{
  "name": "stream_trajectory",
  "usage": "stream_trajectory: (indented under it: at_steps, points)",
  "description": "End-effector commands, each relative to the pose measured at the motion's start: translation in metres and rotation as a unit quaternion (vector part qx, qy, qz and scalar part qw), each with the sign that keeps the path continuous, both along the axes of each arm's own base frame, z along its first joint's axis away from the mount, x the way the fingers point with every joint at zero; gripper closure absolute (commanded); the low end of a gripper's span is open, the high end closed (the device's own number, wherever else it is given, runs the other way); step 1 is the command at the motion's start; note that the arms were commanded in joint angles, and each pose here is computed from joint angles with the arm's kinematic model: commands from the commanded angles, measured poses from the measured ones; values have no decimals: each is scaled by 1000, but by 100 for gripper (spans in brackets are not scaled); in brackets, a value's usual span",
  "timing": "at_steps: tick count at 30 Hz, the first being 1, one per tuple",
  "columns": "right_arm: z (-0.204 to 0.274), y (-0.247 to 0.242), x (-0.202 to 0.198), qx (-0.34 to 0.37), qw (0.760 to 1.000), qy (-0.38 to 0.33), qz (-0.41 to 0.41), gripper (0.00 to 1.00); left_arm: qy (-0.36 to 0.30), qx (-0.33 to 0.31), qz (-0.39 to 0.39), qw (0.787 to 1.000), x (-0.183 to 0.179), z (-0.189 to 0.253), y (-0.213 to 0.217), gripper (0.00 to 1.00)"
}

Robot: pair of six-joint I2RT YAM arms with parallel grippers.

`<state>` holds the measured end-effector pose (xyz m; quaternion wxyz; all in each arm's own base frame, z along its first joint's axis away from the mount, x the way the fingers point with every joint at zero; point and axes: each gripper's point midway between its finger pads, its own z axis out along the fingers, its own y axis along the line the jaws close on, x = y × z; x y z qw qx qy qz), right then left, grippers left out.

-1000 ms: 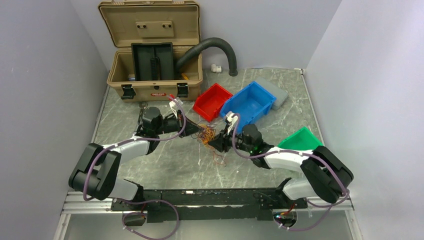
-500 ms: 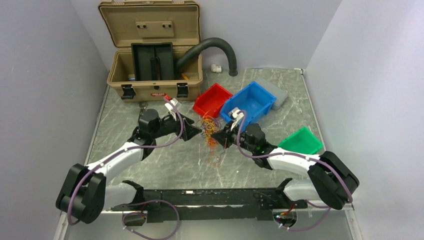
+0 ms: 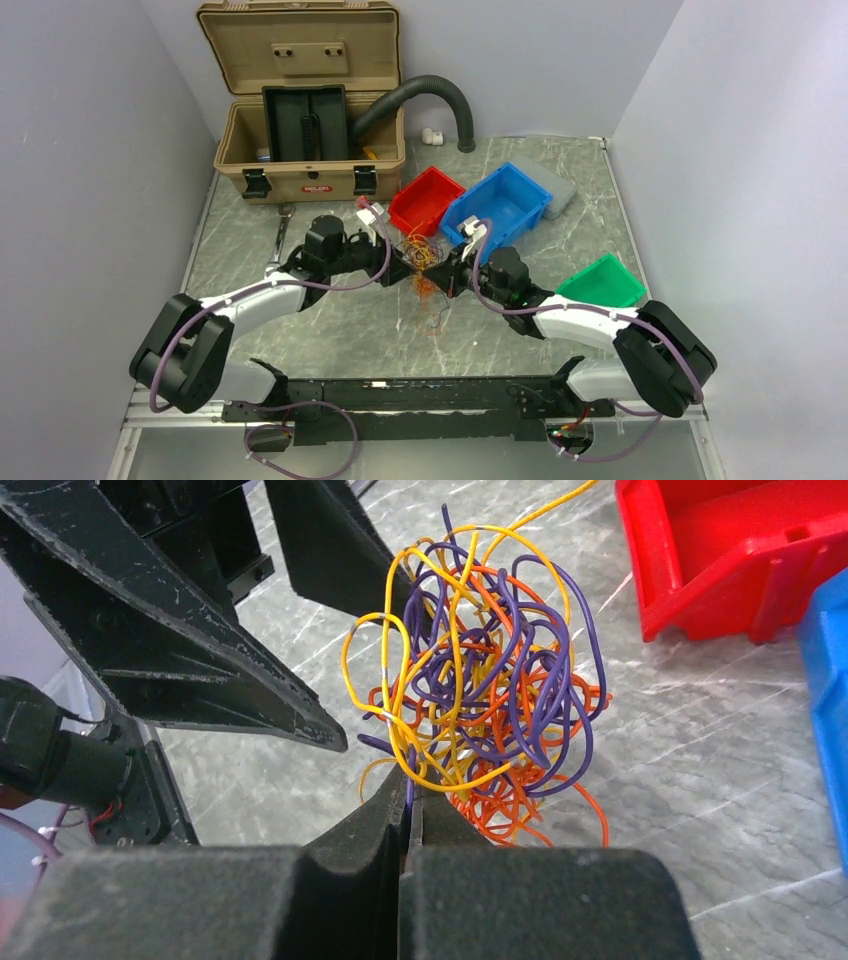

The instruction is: Untangle the cables

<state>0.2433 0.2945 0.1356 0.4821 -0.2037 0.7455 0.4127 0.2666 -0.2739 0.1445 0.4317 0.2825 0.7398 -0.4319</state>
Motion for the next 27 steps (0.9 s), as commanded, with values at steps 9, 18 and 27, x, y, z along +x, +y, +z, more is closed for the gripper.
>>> stream_trajectory:
  at_steps: [9,18,27]
  points:
    - [23,12,-4,45,998,-15,28,100,1,30,-84,996,-6,-3,-37,67]
    - [24,-15,14,23,997,-33,-61,100,2,49,-6,999,12,0,-23,100]
    - [6,-112,52,-25,937,-4,-349,100,55,60,244,966,65,-16,70,100]
